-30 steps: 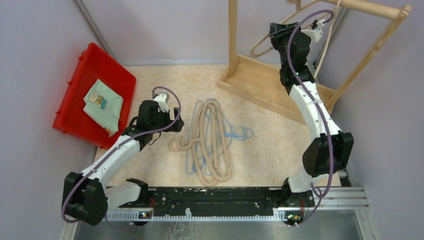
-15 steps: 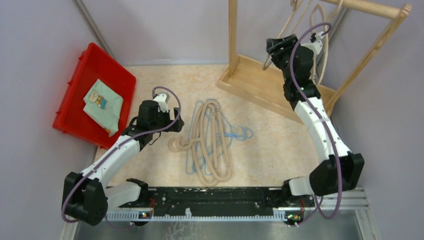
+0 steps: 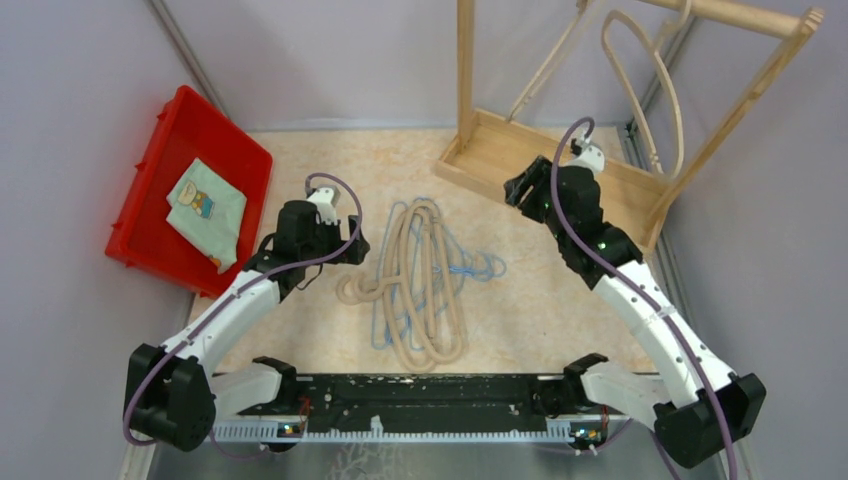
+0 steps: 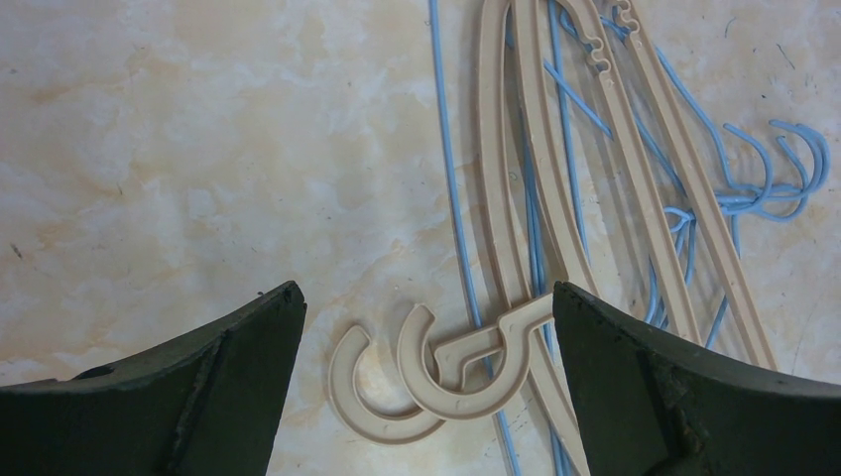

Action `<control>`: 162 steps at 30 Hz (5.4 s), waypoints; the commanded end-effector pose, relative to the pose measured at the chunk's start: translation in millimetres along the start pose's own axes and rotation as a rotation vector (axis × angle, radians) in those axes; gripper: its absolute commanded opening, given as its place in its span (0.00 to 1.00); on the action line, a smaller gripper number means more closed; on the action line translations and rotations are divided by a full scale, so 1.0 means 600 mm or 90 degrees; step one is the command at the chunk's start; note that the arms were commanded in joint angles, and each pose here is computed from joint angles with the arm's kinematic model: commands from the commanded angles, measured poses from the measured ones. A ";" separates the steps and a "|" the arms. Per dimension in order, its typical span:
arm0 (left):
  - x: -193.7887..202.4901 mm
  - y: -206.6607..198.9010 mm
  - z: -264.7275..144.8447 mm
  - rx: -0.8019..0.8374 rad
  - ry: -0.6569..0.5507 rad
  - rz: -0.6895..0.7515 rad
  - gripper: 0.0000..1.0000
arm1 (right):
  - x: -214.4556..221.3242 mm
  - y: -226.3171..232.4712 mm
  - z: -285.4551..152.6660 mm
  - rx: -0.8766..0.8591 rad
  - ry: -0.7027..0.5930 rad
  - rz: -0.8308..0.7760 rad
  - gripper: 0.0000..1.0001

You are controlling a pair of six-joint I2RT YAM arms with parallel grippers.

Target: Organize the hangers

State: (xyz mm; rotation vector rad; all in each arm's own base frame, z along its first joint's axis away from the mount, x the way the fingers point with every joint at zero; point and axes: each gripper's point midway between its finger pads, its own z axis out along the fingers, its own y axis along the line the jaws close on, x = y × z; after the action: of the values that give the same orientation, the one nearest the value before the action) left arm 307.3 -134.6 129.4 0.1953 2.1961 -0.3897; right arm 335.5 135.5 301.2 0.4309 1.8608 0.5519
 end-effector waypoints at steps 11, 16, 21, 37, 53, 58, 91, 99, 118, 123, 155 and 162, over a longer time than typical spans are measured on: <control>-0.003 -0.013 0.007 0.024 0.001 -0.006 1.00 | 0.109 -0.070 -0.064 0.096 0.135 -0.207 0.56; 0.006 -0.016 0.012 0.029 0.013 -0.020 1.00 | 0.244 -0.039 -0.075 0.046 0.245 -0.299 0.55; 0.016 -0.015 0.014 0.028 0.019 -0.029 1.00 | 0.361 -0.011 -0.073 -0.022 0.346 -0.344 0.54; 0.043 0.039 0.017 -0.029 0.049 -0.140 1.00 | 0.517 0.094 -0.066 -0.198 0.479 -0.445 0.49; 0.031 0.112 0.020 -0.064 0.051 -0.254 1.00 | 0.609 0.074 -0.052 -0.208 0.574 -0.483 0.46; 0.035 0.110 0.016 -0.063 0.049 -0.251 1.00 | 0.620 0.047 -0.060 -0.193 0.593 -0.486 0.40; 0.014 0.095 -0.010 -0.039 0.003 -0.243 1.00 | 0.247 0.239 -0.164 -0.259 0.271 -0.225 0.00; -0.001 0.086 -0.016 -0.021 -0.008 -0.245 1.00 | 0.083 0.312 -0.113 -0.251 0.088 -0.064 0.00; 0.005 0.091 -0.024 -0.036 -0.005 -0.235 1.00 | -0.190 0.363 0.051 -0.353 -0.083 0.119 0.00; 0.011 0.095 -0.021 -0.043 0.001 -0.232 1.00 | -0.247 0.346 0.083 -0.383 -0.119 0.199 0.00; 0.034 0.106 -0.003 -0.054 0.030 -0.220 1.00 | -0.350 0.266 0.162 -0.319 -0.232 0.338 0.23; 0.037 0.104 -0.001 -0.048 0.031 -0.219 1.00 | -0.352 0.277 0.144 -0.312 -0.227 0.296 0.45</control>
State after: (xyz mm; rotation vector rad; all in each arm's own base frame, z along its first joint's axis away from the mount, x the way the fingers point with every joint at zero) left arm 307.8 -74.8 98.7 -0.2460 2.3054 -0.4884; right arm 526.5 183.6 468.0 0.6668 1.3413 1.1329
